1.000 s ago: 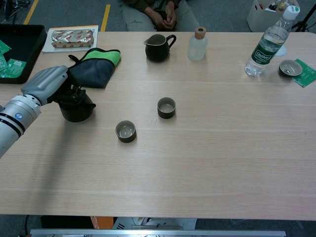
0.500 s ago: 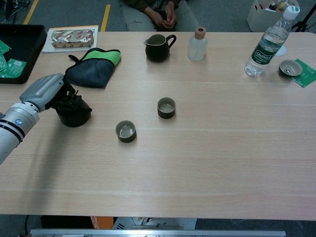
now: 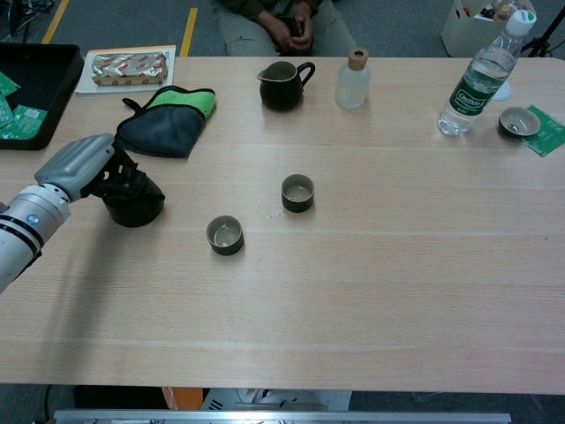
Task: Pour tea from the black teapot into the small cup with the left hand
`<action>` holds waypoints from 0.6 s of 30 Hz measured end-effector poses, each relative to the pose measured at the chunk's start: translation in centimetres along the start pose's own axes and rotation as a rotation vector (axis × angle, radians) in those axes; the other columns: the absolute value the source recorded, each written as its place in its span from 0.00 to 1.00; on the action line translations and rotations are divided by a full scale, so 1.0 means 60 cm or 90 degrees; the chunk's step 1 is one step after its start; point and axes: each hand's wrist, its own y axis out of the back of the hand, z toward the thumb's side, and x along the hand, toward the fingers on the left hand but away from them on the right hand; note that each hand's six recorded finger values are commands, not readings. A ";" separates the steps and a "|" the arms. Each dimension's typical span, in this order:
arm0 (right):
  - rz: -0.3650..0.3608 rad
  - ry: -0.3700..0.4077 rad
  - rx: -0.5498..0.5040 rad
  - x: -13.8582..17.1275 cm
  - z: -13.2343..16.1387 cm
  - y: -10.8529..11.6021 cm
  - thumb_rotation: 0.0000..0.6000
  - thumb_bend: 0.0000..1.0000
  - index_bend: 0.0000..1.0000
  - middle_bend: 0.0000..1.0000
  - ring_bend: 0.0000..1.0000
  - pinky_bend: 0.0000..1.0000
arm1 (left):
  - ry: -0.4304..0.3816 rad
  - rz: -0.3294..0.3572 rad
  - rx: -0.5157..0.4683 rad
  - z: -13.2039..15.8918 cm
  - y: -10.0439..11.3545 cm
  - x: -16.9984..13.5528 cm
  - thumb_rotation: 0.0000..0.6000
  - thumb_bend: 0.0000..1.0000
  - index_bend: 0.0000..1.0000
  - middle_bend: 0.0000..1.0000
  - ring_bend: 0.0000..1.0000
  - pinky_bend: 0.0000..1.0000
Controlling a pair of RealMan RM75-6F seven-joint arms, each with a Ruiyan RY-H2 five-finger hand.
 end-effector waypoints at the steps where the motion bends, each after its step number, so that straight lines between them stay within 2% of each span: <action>1: 0.000 0.000 0.000 0.000 0.000 0.000 1.00 0.11 0.27 0.36 0.29 0.32 | 0.000 -0.002 -0.001 0.001 0.000 -0.001 0.63 0.46 0.72 0.73 0.55 0.20; 8: -0.001 0.001 -0.001 -0.001 0.001 0.000 1.00 0.11 0.27 0.36 0.29 0.32 | 0.003 0.004 -0.020 0.006 0.009 -0.002 0.40 0.34 0.61 0.61 0.39 0.20; 12: -0.003 0.000 -0.002 0.000 0.000 0.001 1.00 0.11 0.27 0.36 0.29 0.32 | 0.001 0.002 -0.030 0.010 0.010 -0.002 0.37 0.33 0.55 0.55 0.35 0.20; 18: -0.003 0.000 -0.003 0.000 0.000 0.001 1.00 0.11 0.27 0.36 0.29 0.32 | -0.003 0.003 -0.048 0.016 0.017 -0.001 0.33 0.32 0.43 0.40 0.23 0.20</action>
